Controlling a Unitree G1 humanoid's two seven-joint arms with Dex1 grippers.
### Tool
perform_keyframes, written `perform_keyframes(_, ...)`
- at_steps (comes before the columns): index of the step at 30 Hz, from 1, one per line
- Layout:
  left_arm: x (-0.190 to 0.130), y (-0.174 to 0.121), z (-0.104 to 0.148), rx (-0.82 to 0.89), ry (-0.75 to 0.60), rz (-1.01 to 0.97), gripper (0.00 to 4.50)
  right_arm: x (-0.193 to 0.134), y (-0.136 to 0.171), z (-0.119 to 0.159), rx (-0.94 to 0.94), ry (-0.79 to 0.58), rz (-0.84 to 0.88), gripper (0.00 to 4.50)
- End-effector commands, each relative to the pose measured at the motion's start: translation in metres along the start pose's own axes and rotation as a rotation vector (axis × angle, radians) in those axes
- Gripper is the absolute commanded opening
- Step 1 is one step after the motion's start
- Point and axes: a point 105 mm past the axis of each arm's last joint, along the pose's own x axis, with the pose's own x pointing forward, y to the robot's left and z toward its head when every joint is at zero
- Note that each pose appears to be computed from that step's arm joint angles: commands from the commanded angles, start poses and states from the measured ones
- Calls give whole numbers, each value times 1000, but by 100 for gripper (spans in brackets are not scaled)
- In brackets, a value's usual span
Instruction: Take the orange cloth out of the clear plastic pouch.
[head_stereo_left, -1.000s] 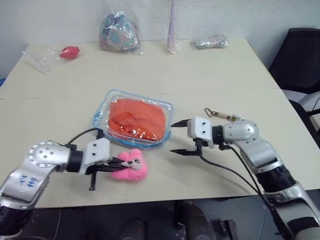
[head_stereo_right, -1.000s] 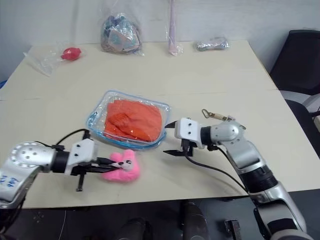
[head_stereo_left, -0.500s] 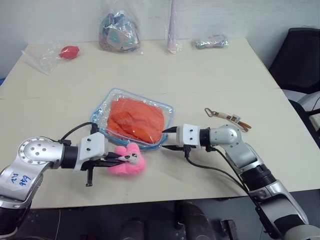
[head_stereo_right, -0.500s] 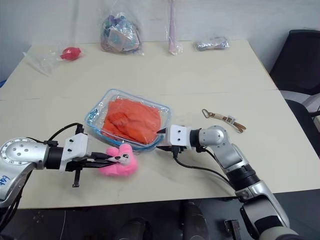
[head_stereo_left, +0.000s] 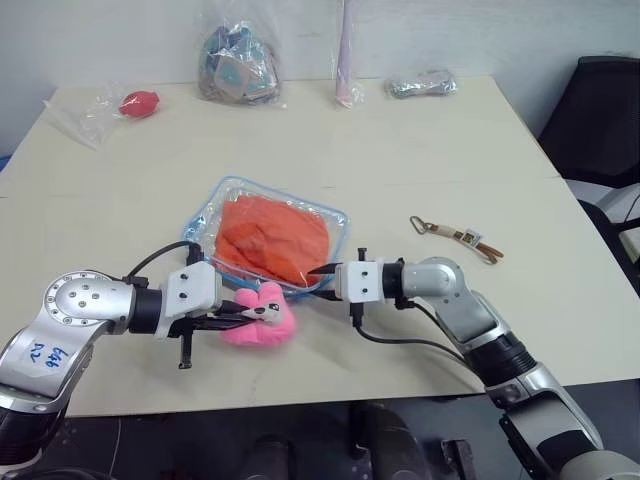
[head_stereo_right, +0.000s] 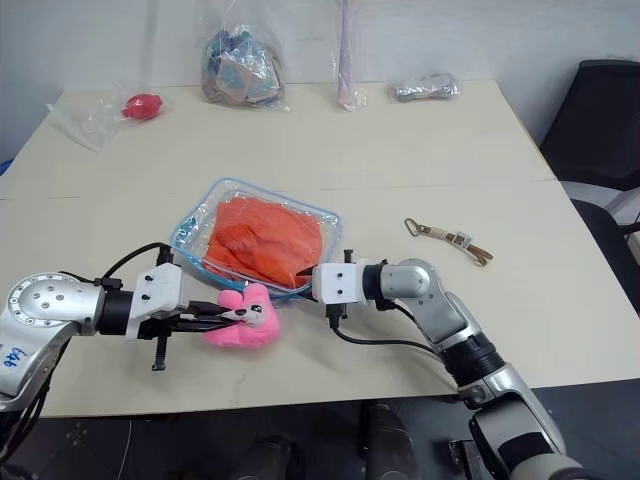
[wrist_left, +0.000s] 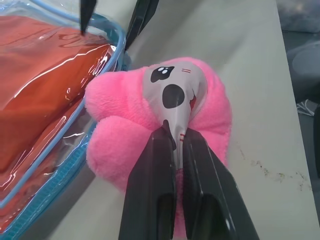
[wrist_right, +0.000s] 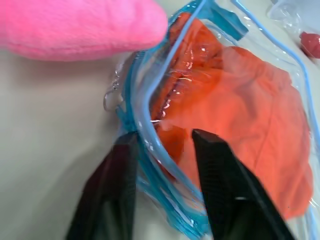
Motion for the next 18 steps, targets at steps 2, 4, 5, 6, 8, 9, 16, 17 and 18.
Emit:
perform_keyframes(2,1,-1,5,15,-17,3,0,-3,-6,11,-37,-40,-19,5)
perform_keyframes(4,1,-1,5,12,-18,2,0,-5,-4,10,-40,-41,-9,5)
perform_keyframes(5,1,-2,5,11,-18,2,0,-6,-4,11,-40,-42,-5,5)
perform_keyframes(6,1,-2,4,8,-17,2,0,-8,-4,11,-40,-43,-2,5)
perform_keyframes(8,0,-2,2,-2,-13,4,0,-13,-5,10,-48,-39,6,5)
perform_keyframes(9,-1,-3,0,-9,-8,7,0,-18,-6,8,-56,-29,13,5)
perform_keyframes(16,-30,-4,-11,-65,39,59,0,-57,-14,0,-157,10,66,5)
perform_keyframes(17,-36,-4,-12,-74,47,70,0,-63,-14,0,-171,12,79,5)
perform_keyframes(18,-44,-4,-14,-87,59,86,0,-68,-13,-2,-188,16,95,5)
